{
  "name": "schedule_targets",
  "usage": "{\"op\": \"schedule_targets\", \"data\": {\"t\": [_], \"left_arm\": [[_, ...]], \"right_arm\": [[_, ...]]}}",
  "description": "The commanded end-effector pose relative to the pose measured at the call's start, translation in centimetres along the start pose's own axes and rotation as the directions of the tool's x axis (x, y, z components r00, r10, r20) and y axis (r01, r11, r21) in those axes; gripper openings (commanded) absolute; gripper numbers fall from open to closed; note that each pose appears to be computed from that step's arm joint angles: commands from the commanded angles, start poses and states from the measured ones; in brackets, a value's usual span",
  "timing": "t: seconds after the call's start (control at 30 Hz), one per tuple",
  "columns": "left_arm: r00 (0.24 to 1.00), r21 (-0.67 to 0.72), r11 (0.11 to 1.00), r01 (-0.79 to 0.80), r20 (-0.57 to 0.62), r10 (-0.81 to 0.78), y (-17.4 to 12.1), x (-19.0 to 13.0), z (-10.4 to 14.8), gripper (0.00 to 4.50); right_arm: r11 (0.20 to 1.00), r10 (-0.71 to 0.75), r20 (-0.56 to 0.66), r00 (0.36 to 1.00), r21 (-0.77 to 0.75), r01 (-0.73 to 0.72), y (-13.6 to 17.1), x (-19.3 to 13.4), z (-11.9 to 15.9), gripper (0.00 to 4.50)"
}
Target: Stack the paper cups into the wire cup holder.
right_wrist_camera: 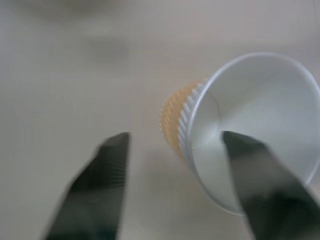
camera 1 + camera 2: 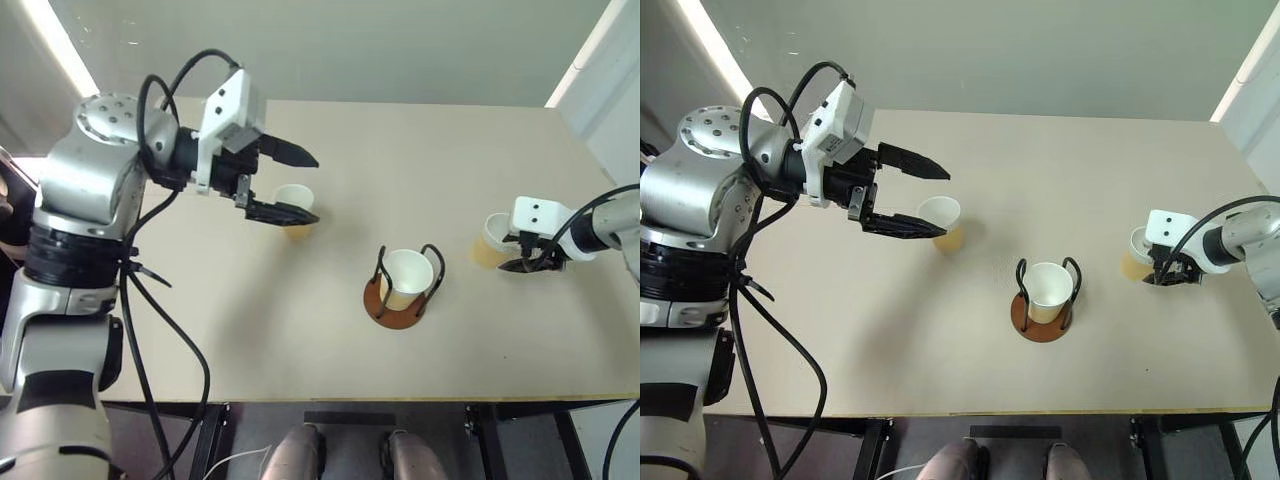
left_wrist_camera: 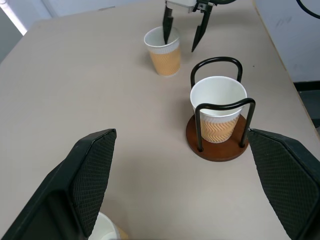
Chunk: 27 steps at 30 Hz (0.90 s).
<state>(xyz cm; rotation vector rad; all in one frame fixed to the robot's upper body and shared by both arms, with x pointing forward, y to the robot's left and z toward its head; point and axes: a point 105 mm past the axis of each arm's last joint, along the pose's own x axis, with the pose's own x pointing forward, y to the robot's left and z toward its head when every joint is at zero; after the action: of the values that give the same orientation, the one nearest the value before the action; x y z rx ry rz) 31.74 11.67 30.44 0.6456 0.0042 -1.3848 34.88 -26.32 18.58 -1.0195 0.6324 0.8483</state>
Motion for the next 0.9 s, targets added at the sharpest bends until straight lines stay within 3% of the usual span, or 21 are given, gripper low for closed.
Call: {"op": "schedule_targets", "data": {"t": [0.03,0.17,0.33,0.53,0.7,0.9], "left_arm": [[0.999,0.037,0.999,-0.028,0.020,0.027,-0.1,-0.5,1.0,4.50],[0.999,0.037,0.998,-0.050,0.000,0.050,0.3,-0.7,0.3,4.50],[0.993,0.023,0.992,-0.122,0.003,0.122,1.2,-1.7,0.0,4.50],[0.993,0.011,0.993,-0.119,0.005,0.119,1.1,-1.6,-0.3,4.50],[0.994,0.016,0.994,-0.106,0.011,0.106,1.3,-1.2,-0.3,4.50],[0.996,0.028,0.996,-0.083,0.017,0.083,1.5,-0.5,-0.2,4.50]], "right_arm": [[0.999,-0.023,0.025,0.999,-0.033,0.023,-0.6,-1.2,1.1,1.55],[0.999,-0.007,0.048,0.999,-0.044,0.009,-0.2,-2.0,1.8,0.06],[0.992,-0.021,0.112,0.994,-0.123,0.035,0.3,-6.5,4.6,0.03],[0.965,-0.008,0.263,0.965,-0.252,0.077,1.9,-11.4,11.4,0.03],[0.929,0.096,0.320,0.943,-0.368,0.031,4.7,-12.1,15.3,0.03],[0.851,0.229,0.284,0.931,-0.522,-0.051,6.9,-10.7,17.4,0.03]]}}
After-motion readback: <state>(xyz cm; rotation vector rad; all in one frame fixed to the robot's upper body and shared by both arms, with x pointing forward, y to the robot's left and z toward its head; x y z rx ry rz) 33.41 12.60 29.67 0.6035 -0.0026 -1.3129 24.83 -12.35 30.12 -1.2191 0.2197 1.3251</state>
